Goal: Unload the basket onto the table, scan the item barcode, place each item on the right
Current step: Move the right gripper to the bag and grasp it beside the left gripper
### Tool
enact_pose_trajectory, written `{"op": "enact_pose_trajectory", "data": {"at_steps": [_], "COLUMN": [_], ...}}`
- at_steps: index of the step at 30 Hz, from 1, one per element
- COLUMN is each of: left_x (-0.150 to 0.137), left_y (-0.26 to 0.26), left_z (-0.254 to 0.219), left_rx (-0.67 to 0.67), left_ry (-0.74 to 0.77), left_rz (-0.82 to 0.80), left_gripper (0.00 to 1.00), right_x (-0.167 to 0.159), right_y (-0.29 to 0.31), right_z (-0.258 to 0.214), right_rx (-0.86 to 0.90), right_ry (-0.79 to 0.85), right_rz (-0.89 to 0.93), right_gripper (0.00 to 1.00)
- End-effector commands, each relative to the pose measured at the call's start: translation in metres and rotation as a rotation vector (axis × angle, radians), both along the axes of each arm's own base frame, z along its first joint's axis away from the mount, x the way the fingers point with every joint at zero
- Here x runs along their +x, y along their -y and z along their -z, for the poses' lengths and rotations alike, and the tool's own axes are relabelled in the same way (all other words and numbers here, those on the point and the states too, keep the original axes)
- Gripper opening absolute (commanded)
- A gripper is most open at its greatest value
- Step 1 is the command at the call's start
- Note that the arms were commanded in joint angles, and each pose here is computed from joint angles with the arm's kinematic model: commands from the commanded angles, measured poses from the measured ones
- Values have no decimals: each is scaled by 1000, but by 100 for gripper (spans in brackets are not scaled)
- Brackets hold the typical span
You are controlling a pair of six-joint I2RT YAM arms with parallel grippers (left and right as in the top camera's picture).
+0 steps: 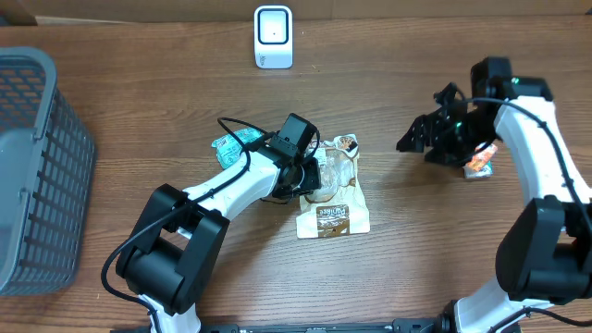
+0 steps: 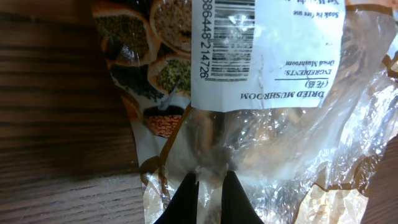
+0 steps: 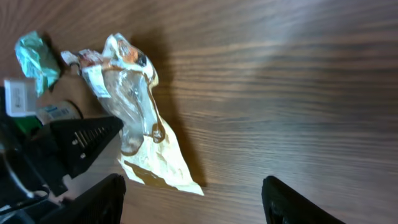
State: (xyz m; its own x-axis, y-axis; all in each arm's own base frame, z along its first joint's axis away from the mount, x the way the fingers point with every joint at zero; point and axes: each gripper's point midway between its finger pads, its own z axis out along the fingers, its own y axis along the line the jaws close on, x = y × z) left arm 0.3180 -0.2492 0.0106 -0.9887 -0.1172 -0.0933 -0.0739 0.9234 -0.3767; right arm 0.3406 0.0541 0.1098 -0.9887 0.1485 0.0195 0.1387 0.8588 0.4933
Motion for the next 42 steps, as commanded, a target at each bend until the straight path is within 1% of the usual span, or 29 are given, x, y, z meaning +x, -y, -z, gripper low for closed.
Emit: {"op": "enact_pose_trajectory", "data": {"at_steps": [1,8,12,19,24,30,35,39,42], "left_x": [-7,-12,-13,-17,-18,-18,-18,-18,-18], "left_y": [0,5,6,9,8,8,8,8,8], "left_z": [10,8,8,7,7,7,7,7,7], "left_rx": [-3,-37,-44,-59,-58,-57,-57,-58,-57], "left_ry": [-41,-66,-72,-90,-92,-93,-94,-94,-95], "left_rz": [-2,11,14,20,20,20,18,17,17], "left_gripper": [4,4,4,4,4,4,4,4,4], "right_x": [-10,-19,-21,-21,-25,-30,-37,-47,-49], "right_y": [-26,-62,-78,-76,-75,-93,-100,-110,-112], "right_z": [5,41,56,81,106,118,140,155,158], "right_rx": [98,134,136,98,92,206,211,221,220], "right_ry": [18,66,69,72,46,54,17,-24,-30], "right_rz": [-39,-130,-144,-149,-148,-225,-248,-274,-282], "right_gripper": [69,69,70,70,70,70,69,64,53]}}
